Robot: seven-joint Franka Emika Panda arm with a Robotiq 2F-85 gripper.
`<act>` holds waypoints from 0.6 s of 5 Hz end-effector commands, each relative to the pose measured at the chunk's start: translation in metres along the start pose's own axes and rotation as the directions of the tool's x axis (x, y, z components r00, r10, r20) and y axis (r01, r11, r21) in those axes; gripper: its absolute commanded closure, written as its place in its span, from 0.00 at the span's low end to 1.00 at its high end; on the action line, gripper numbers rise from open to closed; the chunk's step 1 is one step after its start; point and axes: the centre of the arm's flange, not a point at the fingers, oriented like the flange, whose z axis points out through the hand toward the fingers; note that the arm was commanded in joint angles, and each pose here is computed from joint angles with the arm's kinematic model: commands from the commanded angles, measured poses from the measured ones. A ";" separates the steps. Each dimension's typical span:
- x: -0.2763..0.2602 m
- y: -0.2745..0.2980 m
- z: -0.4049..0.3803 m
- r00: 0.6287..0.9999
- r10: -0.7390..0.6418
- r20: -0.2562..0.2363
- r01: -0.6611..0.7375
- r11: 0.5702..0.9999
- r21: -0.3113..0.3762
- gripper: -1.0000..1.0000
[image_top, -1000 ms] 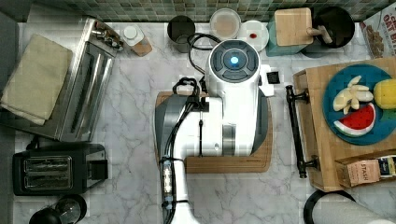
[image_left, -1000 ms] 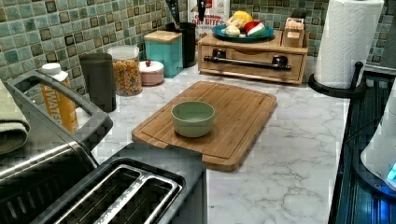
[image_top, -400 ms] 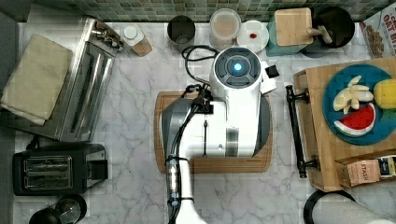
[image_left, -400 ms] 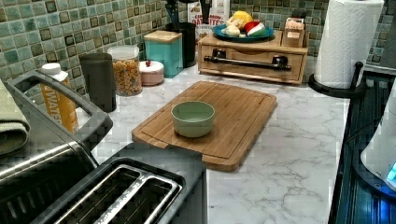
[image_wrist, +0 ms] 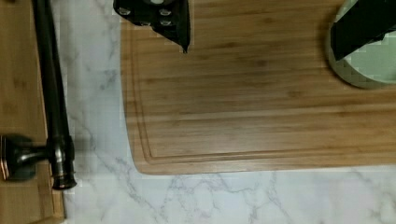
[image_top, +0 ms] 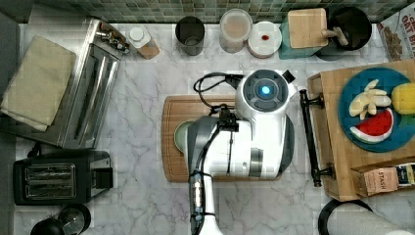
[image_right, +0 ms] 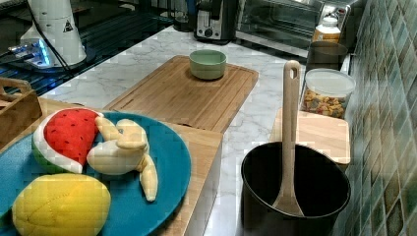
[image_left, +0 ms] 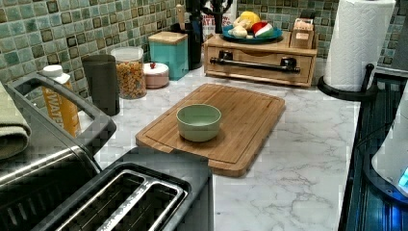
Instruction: Open the drawer.
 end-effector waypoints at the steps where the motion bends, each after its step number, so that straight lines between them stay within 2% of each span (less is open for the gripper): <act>1: -0.044 0.091 0.010 0.993 -0.097 -0.060 0.096 0.995 -0.025 0.00; 2: -0.056 0.100 0.027 0.983 -0.148 -0.105 0.143 0.988 -0.060 0.00; 3: -0.063 0.110 0.044 0.973 -0.195 -0.124 0.186 0.979 -0.079 0.00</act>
